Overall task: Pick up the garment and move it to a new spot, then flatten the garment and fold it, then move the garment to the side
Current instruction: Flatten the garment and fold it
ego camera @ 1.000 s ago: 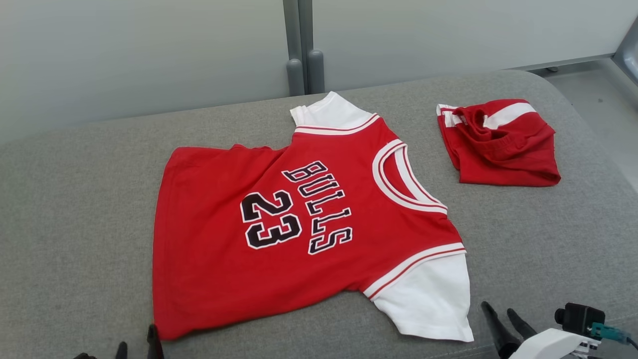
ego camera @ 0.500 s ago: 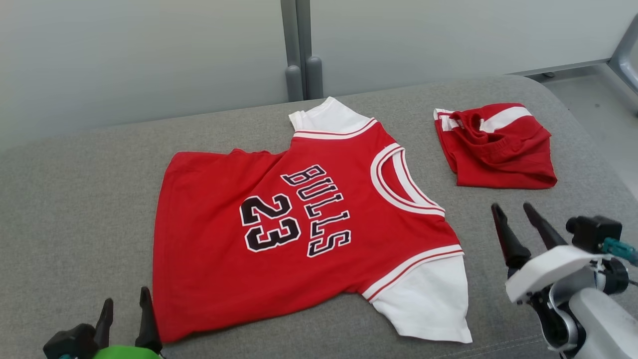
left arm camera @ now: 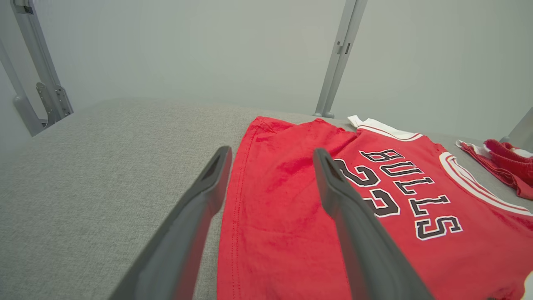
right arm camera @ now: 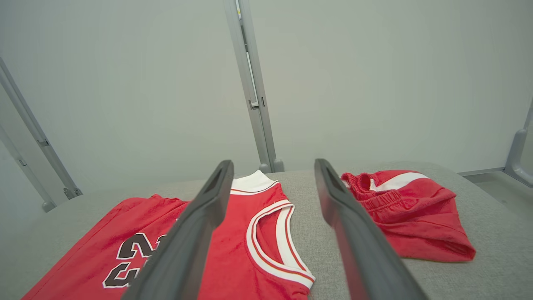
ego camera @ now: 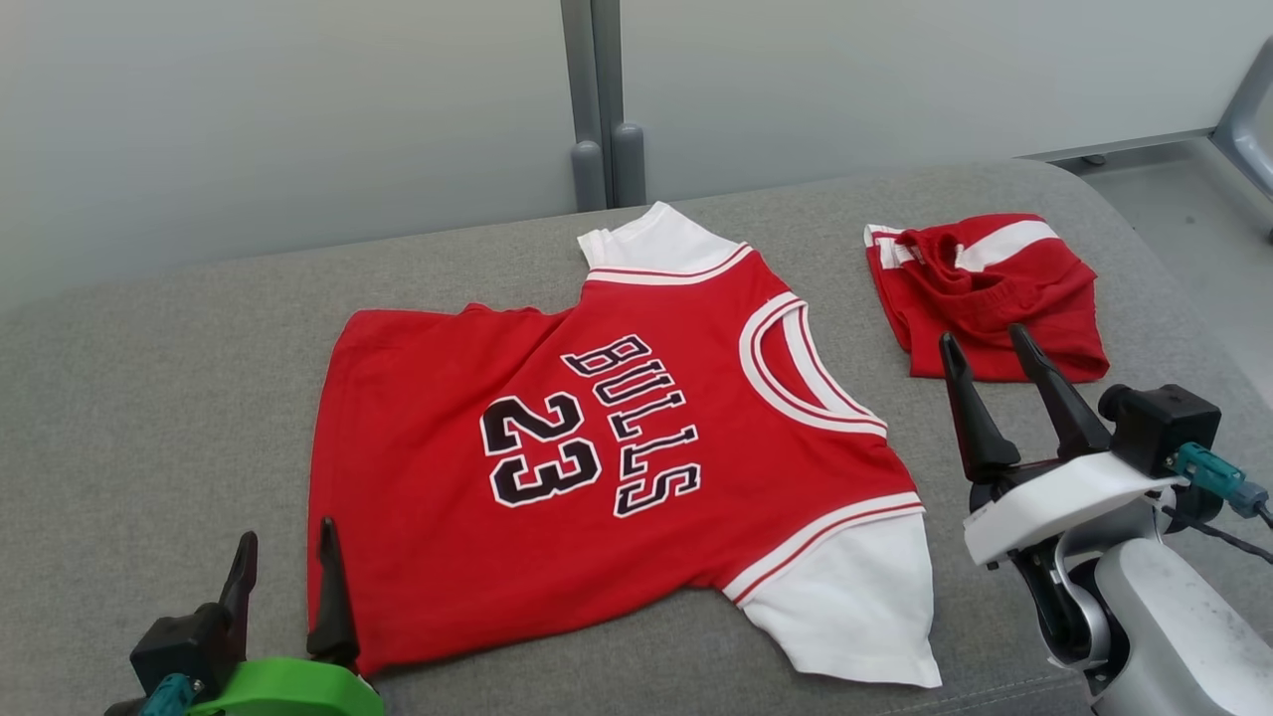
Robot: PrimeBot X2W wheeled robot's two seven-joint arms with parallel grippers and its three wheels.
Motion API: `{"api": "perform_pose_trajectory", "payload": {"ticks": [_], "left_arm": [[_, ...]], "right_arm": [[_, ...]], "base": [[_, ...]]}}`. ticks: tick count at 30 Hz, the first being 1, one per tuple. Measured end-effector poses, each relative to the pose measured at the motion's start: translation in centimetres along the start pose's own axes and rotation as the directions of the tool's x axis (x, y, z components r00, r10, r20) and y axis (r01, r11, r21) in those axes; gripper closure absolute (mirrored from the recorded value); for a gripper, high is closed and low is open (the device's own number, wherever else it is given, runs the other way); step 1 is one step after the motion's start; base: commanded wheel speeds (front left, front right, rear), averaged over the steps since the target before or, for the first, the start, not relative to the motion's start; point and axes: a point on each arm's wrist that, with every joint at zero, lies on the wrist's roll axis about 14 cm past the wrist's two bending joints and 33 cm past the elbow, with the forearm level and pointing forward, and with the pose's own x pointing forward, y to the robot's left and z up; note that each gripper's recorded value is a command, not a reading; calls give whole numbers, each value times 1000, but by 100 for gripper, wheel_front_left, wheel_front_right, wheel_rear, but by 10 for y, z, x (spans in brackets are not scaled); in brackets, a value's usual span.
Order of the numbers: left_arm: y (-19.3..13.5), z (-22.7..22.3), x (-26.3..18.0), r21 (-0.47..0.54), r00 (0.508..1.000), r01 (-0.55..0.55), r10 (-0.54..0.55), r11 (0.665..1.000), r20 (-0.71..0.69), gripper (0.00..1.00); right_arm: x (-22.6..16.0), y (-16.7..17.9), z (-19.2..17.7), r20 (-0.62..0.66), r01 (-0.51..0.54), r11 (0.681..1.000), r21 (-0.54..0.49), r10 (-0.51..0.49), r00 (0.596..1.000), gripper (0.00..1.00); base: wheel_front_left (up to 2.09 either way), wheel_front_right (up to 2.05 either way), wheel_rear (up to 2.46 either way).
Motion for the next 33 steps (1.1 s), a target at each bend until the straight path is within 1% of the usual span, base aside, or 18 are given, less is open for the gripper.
{"api": "perform_pose_trajectory", "payload": {"ticks": [9, 30, 33], "left_arm": [[-3, -3, -5, 31, 1000, 9, -9, 999, -4, 0], [-6, -3, -9, 27, 1000, 7, -7, 1000, 0, 0], [-5, -4, -10, 27, 1000, 4, -4, 1000, -5, 0]], "right_arm": [[-13, 4, -10, -18, 11, 1000, -16, -11, 1000, 0], [-20, 4, -12, -14, 36, 999, -15, -36, 999, 0], [-23, 4, -17, -29, 41, 999, -14, -41, 999, 0]], "base": [[0, 0, 0], [0, 0, 0], [0, 0, 0]]}}
